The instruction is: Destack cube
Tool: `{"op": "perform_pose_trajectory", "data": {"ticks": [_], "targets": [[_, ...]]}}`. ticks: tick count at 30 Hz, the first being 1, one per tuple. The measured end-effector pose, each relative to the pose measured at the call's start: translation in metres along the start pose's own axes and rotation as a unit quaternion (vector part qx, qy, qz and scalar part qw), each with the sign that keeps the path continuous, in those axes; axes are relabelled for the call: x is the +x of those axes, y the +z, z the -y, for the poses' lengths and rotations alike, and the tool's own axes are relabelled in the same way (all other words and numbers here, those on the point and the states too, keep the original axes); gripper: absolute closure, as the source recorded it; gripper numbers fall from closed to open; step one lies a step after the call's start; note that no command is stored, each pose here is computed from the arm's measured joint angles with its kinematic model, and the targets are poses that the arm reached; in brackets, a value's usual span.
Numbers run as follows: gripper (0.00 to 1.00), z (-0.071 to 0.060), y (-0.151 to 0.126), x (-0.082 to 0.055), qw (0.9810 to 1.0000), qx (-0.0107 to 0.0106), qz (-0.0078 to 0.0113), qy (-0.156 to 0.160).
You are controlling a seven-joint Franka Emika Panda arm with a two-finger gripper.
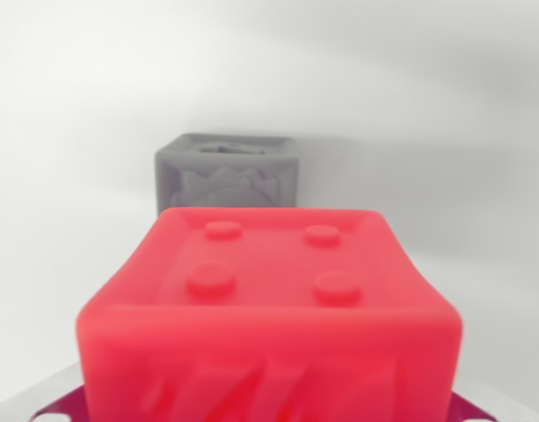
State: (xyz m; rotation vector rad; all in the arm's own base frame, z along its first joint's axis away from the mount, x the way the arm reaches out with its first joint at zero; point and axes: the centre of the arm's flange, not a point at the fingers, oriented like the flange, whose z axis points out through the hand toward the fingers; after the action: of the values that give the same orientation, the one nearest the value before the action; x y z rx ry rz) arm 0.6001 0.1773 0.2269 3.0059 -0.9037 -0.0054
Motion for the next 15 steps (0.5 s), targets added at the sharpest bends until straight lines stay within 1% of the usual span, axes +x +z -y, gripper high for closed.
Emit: {"op": "perform_pose_trajectory", "data": {"ticks": [5, 11, 15], "targets": [[1.00, -0.008, 0.000, 0.003, 1.0000, 0.0005, -0.0005, -0.006], [1.00, -0.019, 0.003, 0.008, 0.9999, 0.0000, 0.0001, -0.013], [1.00, -0.025, 0.003, 0.011, 0.9998, 0.0003, -0.0003, -0.017]]}}
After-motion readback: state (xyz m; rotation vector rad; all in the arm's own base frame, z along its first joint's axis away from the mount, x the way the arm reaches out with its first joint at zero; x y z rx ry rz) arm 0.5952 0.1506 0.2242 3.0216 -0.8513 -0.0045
